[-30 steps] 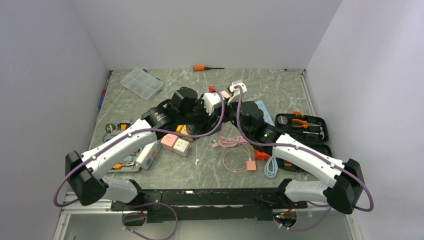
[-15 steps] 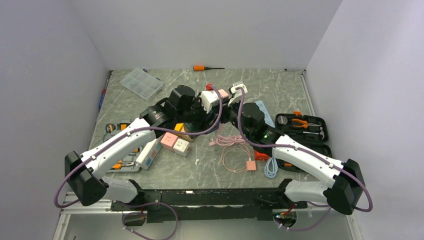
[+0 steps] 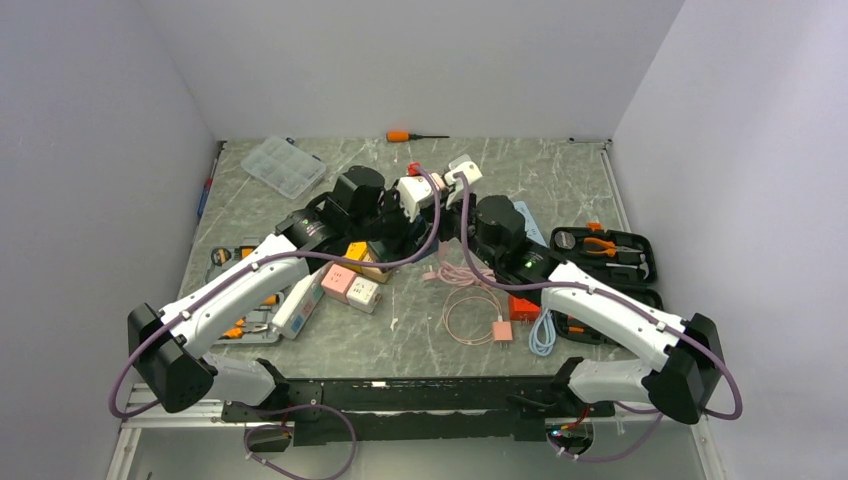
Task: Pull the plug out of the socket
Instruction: Remove the plug from the socket.
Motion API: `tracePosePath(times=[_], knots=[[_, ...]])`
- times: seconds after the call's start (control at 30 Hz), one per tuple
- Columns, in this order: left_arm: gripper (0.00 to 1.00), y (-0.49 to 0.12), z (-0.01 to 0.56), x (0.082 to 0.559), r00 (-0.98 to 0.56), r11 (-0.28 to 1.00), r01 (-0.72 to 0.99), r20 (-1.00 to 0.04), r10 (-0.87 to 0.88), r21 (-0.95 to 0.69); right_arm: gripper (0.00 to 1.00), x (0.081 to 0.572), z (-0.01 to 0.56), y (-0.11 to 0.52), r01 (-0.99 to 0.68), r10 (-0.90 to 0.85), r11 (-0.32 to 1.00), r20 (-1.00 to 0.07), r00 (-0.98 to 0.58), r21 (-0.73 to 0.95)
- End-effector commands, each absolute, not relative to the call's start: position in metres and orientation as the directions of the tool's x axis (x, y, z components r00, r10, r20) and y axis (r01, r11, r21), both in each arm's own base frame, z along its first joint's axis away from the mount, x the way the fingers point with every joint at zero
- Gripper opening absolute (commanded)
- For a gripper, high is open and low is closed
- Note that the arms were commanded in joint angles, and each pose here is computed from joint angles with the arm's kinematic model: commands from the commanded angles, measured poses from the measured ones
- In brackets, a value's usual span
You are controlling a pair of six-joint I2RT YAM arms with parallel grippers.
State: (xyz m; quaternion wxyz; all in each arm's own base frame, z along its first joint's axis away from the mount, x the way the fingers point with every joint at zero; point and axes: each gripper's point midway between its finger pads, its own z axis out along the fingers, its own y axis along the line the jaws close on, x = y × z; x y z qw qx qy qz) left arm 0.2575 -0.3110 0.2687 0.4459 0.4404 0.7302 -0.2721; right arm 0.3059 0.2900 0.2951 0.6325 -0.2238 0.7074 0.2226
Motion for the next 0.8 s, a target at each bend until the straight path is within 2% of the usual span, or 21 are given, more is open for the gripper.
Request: tracePosePath(times=[0.0,0.13,0.23,0.27,0.33,0.37,0.43,0.5,0.77], knots=[[0.00,-0.318,0.329,0.238,-0.073,0.369,0.929,-0.958,0.278,0.037,0.00,0.325,0.283,0.277,-0.557,-0.226,0.816,-0.972,-0.067,-0.152],[0.00,-0.320,0.327,0.232,-0.074,0.348,0.937,-0.955,0.288,0.032,0.00,0.331,0.275,0.273,-0.538,-0.284,0.818,-0.957,-0.066,-0.205],[0.00,-0.321,0.327,0.232,-0.074,0.349,0.937,-0.956,0.283,0.030,0.00,0.327,0.280,0.278,-0.562,-0.237,0.813,-0.968,-0.080,-0.153],[0.00,-0.321,0.327,0.232,-0.074,0.350,0.936,-0.957,0.282,0.031,0.11,0.325,0.284,0.279,-0.571,-0.207,0.812,-0.974,-0.091,-0.119],[0.00,-0.321,0.326,0.233,-0.076,0.354,0.935,-0.956,0.285,0.032,0.56,0.319,0.296,0.280,-0.595,-0.137,0.803,-0.984,-0.110,-0.045],[0.00,-0.320,0.324,0.233,-0.078,0.358,0.933,-0.955,0.287,0.031,0.67,0.316,0.299,0.279,-0.612,-0.116,0.791,-0.987,-0.113,-0.023],[0.00,-0.319,0.323,0.235,-0.082,0.372,0.928,-0.955,0.285,0.032,0.95,0.306,0.309,0.277,-0.627,-0.038,0.777,-0.990,-0.136,0.056],[0.00,-0.317,0.321,0.236,-0.085,0.384,0.923,-0.954,0.286,0.032,1.00,0.300,0.315,0.272,-0.641,0.000,0.762,-0.990,-0.141,0.091],[0.00,-0.307,0.316,0.251,-0.103,0.456,0.889,-0.949,0.298,0.047,1.00,0.261,0.329,0.255,-0.699,0.049,0.699,-0.985,-0.164,0.151]])
